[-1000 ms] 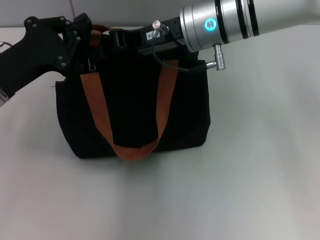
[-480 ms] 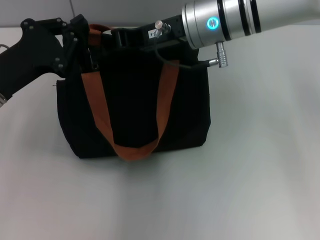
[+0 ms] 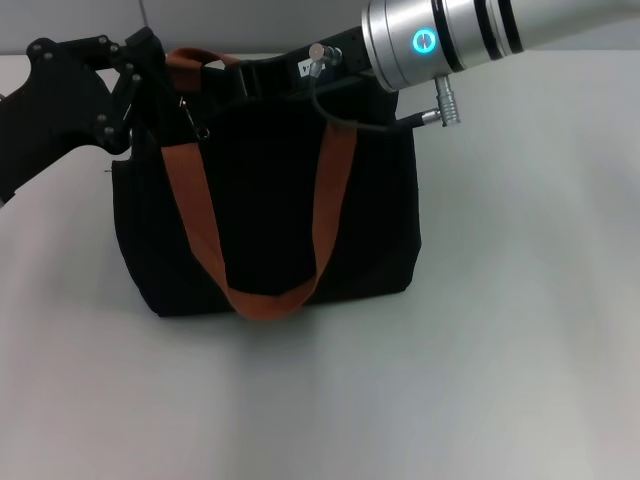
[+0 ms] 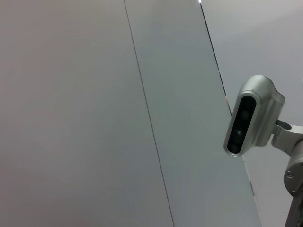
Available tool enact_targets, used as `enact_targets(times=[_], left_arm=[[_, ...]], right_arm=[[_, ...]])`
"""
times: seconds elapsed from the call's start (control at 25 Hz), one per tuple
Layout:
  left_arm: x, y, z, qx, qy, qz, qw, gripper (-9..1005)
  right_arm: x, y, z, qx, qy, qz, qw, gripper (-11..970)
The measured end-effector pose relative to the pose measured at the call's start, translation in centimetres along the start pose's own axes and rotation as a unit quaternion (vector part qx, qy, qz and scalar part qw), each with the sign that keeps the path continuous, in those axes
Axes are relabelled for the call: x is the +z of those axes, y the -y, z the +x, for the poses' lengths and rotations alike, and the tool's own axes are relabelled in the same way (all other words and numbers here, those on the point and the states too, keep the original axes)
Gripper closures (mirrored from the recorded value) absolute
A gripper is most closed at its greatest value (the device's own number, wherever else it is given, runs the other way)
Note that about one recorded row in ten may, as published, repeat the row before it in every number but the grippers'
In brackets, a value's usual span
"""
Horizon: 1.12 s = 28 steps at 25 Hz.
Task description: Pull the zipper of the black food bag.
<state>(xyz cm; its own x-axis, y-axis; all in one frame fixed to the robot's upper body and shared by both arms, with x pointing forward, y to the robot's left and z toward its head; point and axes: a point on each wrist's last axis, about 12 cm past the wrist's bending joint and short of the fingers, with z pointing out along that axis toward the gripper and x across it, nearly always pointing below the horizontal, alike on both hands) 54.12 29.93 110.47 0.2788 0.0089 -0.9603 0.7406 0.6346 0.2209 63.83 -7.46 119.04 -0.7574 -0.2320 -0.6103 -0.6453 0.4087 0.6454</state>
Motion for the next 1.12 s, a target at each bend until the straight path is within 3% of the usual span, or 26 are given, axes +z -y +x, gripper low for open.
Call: enact_targets(times=[0.52,1.12], left_arm=[[-0.07,-0.06,-0.02,0.001,0.0,-0.003,1.0,899],[-0.09,0.0,-0.08,0.001,0.003,0.0,1.0,895]], right_arm=[[0.26,-0.43,-0.7,-0.024,-0.01,0.016,1.0,961],[0.2,-0.47,-0.58,-0.011,-0.001,0.003,1.0,957]])
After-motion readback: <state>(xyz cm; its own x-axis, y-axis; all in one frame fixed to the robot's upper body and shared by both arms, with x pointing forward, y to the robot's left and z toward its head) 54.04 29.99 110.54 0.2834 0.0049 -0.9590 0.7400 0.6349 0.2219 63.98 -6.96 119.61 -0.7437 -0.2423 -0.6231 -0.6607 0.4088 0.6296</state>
